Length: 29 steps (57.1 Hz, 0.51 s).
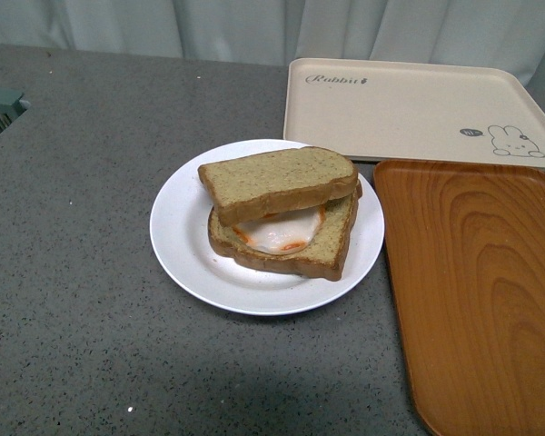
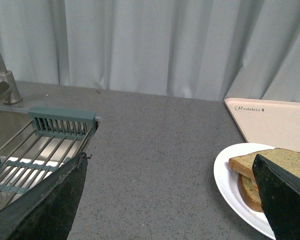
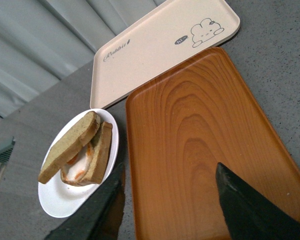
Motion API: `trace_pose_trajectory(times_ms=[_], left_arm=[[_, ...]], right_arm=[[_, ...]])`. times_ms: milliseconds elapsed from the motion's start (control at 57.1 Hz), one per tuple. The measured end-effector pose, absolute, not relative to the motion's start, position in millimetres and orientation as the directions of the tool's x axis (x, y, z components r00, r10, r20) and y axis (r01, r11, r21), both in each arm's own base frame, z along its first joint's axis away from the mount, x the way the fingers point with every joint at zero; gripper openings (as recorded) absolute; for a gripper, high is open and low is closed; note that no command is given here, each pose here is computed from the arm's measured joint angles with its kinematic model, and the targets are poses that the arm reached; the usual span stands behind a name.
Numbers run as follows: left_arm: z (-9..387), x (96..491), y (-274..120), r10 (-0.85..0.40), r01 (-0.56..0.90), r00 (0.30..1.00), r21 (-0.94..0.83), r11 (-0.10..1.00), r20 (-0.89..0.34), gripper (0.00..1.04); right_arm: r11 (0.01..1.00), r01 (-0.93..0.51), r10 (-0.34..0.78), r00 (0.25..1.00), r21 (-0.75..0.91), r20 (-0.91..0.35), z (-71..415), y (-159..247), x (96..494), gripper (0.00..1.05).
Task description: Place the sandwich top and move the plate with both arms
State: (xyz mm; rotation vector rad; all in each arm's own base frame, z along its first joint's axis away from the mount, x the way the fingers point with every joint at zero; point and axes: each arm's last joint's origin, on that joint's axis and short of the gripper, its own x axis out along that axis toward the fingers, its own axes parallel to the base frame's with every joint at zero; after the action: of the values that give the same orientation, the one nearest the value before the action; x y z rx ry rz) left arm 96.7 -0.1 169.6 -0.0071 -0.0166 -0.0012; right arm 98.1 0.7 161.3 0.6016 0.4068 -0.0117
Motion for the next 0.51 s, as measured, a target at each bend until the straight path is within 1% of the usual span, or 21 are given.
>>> trace_pose_trajectory(times_ms=[18,35,53,70,123,158,175,245,420,438,508], left_arm=[[169.6,96.7,-0.1,-0.002,0.002,1.000,-0.007,1.000,0.017,0.98],[169.6,96.7,-0.1,-0.002,0.002,1.000,-0.007,1.000,0.017,0.98],[169.5,96.7,-0.1,-0.002,0.002,1.000,-0.007,1.000,0.016,0.98],[169.5,96.7,-0.1,-0.002,0.002,1.000,-0.007,1.000,0.016,0.98],[169.5,96.7,0.0,0.003,-0.003,1.000,-0.007,1.000,0.016,0.98],[169.5,96.7,0.0,0.002,-0.001,1.000,-0.007,1.000,0.016,0.98],[169.5,96.7,0.0,0.001,-0.001,1.000,-0.007,1.000,0.016,0.98],[169.6,96.6,-0.1,-0.001,0.001,1.000,-0.007,1.000,0.017,0.98],[169.6,96.6,-0.1,-0.001,0.001,1.000,-0.007,1.000,0.017,0.98],[169.6,96.6,-0.1,-0.001,0.001,1.000,-0.007,1.000,0.017,0.98],[169.6,96.6,-0.1,-0.001,0.001,1.000,-0.007,1.000,0.017,0.98]], right_arm=[[0.829,0.128,0.099,0.924,0.544,-0.369,161.5,0.6,98.1,0.70],[0.841,0.104,0.090,0.941,0.531,-0.326,161.7,0.9,98.4,0.69],[0.883,0.085,0.036,0.968,0.462,-0.248,159.3,-0.1,99.6,0.64],[0.889,0.079,0.031,0.972,0.451,-0.231,157.3,-0.1,99.3,0.62],[0.954,0.022,-0.003,0.998,0.299,-0.067,159.8,-0.5,98.7,0.52],[0.975,0.006,-0.003,1.000,0.220,-0.013,164.5,-0.4,97.7,0.45],[0.982,0.004,-0.003,1.000,0.191,-0.006,165.5,-0.4,97.5,0.43],[0.995,0.000,0.000,1.000,0.099,0.002,165.9,-0.3,97.4,0.31],[1.000,0.002,-0.002,1.000,0.026,-0.001,165.2,-0.3,97.5,0.02],[1.000,0.002,-0.002,1.000,0.020,-0.001,165.2,-0.3,97.5,0.01],[1.000,0.002,-0.002,1.000,0.014,-0.001,165.1,-0.3,97.5,0.01]])
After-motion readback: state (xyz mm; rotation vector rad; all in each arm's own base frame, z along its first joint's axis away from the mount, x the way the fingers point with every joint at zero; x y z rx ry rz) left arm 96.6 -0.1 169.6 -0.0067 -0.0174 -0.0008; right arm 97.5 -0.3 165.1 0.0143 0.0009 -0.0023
